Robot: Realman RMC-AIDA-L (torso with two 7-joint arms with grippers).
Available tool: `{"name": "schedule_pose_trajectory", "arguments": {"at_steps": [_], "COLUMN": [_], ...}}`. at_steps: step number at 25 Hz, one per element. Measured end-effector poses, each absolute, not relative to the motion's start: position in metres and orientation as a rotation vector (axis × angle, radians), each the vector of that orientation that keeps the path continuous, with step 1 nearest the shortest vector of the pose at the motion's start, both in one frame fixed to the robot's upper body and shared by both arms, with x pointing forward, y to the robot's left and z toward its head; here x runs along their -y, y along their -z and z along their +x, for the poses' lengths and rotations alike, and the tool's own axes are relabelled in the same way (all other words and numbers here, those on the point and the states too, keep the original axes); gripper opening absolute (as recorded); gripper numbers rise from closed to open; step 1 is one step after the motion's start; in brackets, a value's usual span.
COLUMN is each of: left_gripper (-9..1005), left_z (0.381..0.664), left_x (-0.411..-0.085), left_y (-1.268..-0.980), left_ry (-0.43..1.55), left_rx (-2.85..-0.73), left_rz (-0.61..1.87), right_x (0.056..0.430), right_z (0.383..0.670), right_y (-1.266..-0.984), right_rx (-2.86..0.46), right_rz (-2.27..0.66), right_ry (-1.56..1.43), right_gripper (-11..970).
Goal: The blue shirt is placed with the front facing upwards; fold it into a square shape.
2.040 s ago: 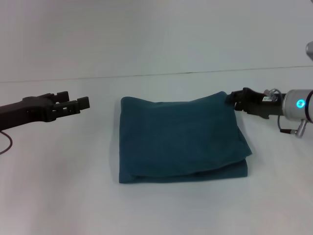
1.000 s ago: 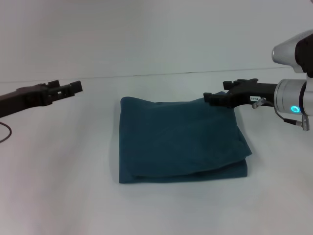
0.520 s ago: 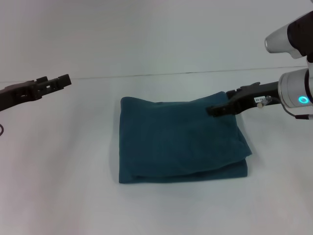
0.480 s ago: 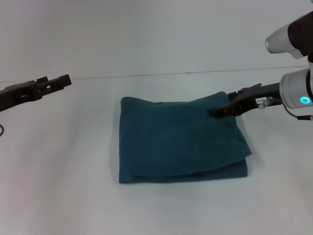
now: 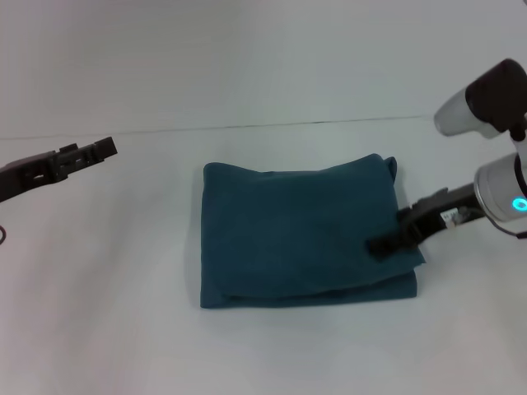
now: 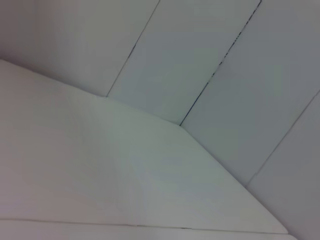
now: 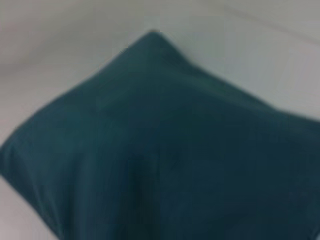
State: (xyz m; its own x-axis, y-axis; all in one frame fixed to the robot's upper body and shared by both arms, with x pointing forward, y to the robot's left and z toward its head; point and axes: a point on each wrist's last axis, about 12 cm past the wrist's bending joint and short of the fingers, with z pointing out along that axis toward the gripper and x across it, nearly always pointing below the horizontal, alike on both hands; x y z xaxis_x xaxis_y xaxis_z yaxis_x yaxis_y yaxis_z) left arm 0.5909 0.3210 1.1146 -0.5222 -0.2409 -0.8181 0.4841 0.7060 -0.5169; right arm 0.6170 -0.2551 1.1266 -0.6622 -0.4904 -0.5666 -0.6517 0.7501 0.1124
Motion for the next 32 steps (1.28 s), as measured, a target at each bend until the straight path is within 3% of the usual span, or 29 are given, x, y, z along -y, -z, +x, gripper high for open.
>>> {"name": "schedule_pose_trajectory", "arguments": {"at_steps": [6,20,30,32], "left_gripper": [937,937,937,937], "left_z": [0.588,0.590,0.591,0.591], "left_x": [-0.321,-0.322,-0.321,-0.322], "left_y": [-1.112,-1.113,-1.114,-1.114], "left_ry": [0.922,0.912,0.912,0.911], "left_rx": [-1.916,-1.907,-1.904,-1.905], "left_rz": [0.167,0.154,0.155,0.154], "right_x": [0.266,0.256,0.257,0.257], "right_z": [0.607,0.609,0.605,0.603], "right_y": [-1.119,-1.152,-1.136,-1.130], "right_rx": [-2.478,-2.363,-2.410,-2.429], "right_rz": [-0.876,-0.848,-0.775,-0.773], "right_ry": [-0.394,-0.481,-0.544,-0.562], "right_gripper": [918,911,860,787]}}
